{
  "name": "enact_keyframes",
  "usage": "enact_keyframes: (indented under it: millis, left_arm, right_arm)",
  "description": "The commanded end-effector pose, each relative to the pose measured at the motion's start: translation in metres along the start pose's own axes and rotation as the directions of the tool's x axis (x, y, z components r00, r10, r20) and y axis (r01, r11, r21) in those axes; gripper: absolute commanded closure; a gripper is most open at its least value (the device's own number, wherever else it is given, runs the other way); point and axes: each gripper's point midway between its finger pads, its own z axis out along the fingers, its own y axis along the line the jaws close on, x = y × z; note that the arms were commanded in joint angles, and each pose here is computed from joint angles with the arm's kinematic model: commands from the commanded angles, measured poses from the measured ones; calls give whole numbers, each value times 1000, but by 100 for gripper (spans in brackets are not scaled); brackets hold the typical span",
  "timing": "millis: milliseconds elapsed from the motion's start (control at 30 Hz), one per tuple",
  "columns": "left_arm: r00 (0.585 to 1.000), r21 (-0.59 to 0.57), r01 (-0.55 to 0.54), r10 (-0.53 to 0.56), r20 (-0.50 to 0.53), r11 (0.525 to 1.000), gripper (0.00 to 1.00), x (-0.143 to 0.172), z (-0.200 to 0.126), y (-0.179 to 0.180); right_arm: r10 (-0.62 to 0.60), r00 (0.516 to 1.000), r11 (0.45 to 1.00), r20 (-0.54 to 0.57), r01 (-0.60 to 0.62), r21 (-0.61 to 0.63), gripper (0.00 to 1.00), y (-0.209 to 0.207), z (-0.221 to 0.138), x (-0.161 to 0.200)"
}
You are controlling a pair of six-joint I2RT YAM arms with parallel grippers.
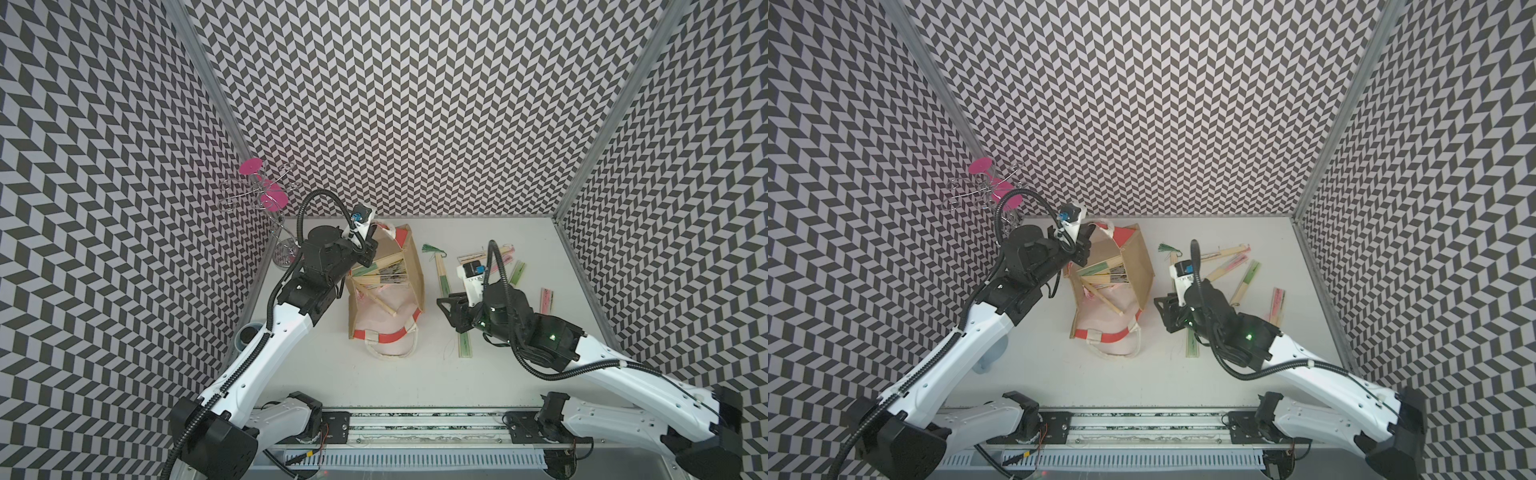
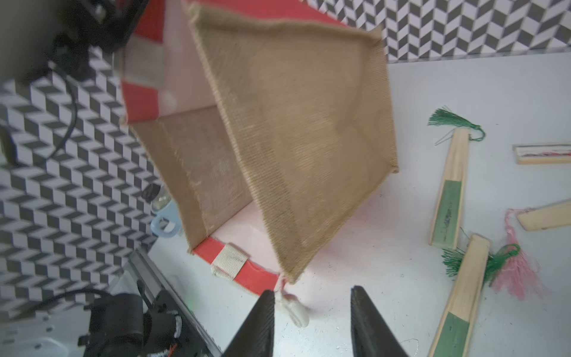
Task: Take out the folding fans from the tote bags
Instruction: Place the folding fan at the center of the board, then pick up the folding fan from the canvas bag.
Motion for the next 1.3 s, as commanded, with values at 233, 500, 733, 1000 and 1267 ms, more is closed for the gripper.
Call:
enact_keyframes:
  millis: [233,500,733,1000,1267]
  left_arm:
    - [993,10,8,-9,118,1000,100,-30,-3,1]
    - [993,19,14,-17,120,1000,100,-31,-1,0]
    - [993,35,19,-23,117,999,100,-29,1,-2]
    - [993,47,17,-23,119,999,100,-30,-1,-4]
    - [992,59,14,-21,121,998,100,-31,-3,-6]
  right_arm:
    - [-187,982,982,-5,186,-23,71,51,40,1]
    - [-284,955,954,-90,291,68,73,59,82,20]
    - [-320,934,928,-161,343,147,69,56,120,34]
    - [-339,913,904,-226,383,190,58,39,153,54]
    - [-334,902,895,-271,394,208,52,22,175,64]
